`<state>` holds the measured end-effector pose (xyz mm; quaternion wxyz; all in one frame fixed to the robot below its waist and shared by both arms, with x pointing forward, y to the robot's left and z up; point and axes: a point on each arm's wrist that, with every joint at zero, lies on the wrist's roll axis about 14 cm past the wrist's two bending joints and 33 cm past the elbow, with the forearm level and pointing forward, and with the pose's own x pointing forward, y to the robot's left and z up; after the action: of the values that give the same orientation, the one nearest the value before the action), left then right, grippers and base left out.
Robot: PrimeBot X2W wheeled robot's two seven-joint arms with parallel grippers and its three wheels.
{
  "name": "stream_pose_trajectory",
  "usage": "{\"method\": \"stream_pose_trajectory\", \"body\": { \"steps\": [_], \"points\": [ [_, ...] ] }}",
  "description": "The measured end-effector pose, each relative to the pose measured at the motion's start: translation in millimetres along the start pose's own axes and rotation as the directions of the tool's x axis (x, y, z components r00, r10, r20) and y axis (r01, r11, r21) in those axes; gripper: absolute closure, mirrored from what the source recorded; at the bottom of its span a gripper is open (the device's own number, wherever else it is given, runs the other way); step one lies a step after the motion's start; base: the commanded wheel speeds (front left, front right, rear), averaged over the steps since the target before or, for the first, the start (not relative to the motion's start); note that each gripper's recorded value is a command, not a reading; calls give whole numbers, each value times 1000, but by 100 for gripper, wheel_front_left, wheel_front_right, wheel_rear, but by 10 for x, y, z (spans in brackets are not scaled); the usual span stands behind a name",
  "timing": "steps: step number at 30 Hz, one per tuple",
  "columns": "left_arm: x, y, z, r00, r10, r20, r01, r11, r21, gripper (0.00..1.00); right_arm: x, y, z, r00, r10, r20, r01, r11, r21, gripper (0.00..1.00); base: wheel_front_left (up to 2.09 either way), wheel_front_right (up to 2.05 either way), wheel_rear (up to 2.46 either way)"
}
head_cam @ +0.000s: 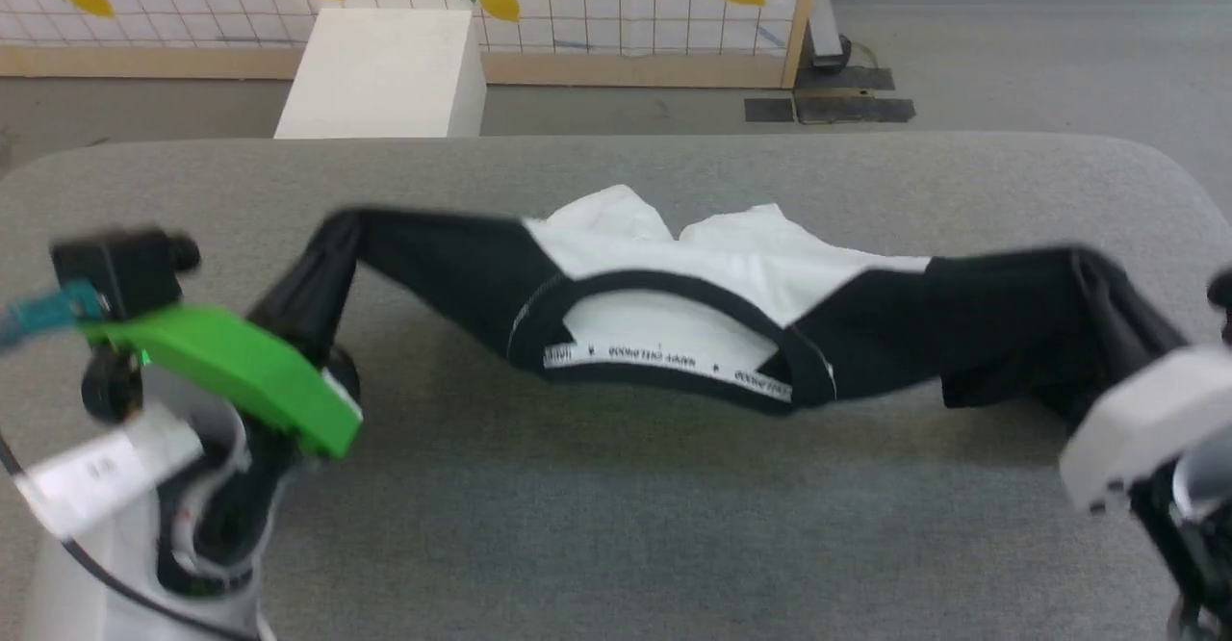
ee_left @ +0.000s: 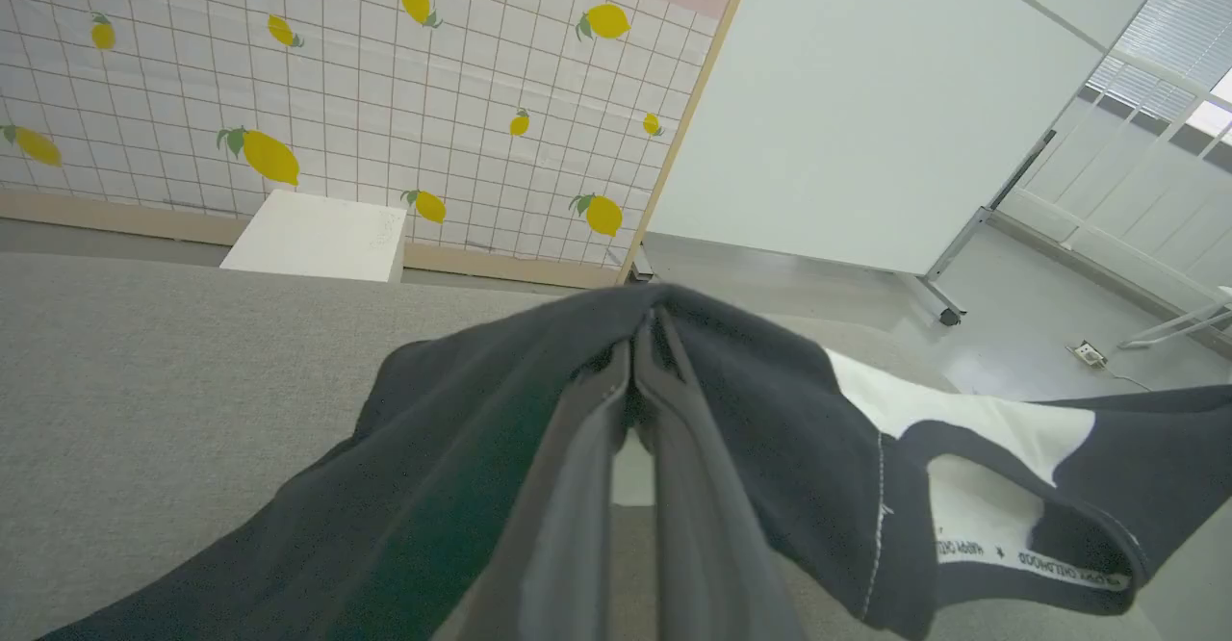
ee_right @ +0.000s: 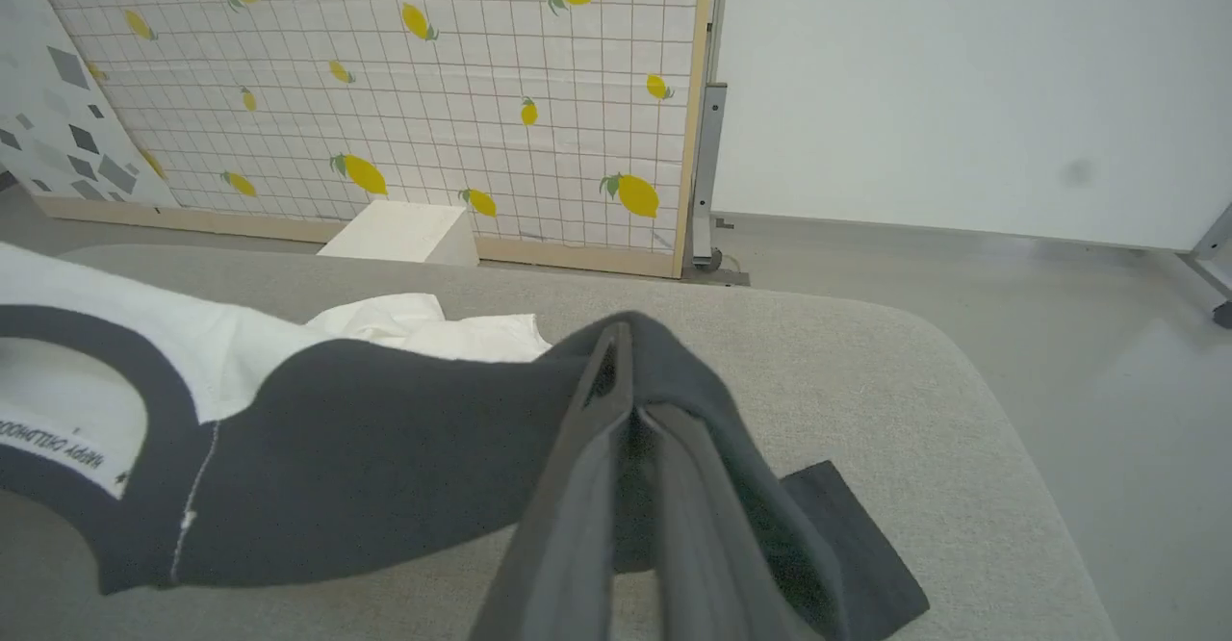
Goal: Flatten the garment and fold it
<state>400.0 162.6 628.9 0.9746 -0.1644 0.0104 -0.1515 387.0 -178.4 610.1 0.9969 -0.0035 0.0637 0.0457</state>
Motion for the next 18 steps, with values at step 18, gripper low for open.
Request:
{"method": "stream_pose_trajectory", "body": {
  "steps": [18],
  "points": [
    [1552, 436, 1220, 972, 57, 227, -53, 998, -22, 100, 1710, -129, 1409, 986, 29, 166, 17, 963, -269, 100, 0, 0, 0]
  ]
}}
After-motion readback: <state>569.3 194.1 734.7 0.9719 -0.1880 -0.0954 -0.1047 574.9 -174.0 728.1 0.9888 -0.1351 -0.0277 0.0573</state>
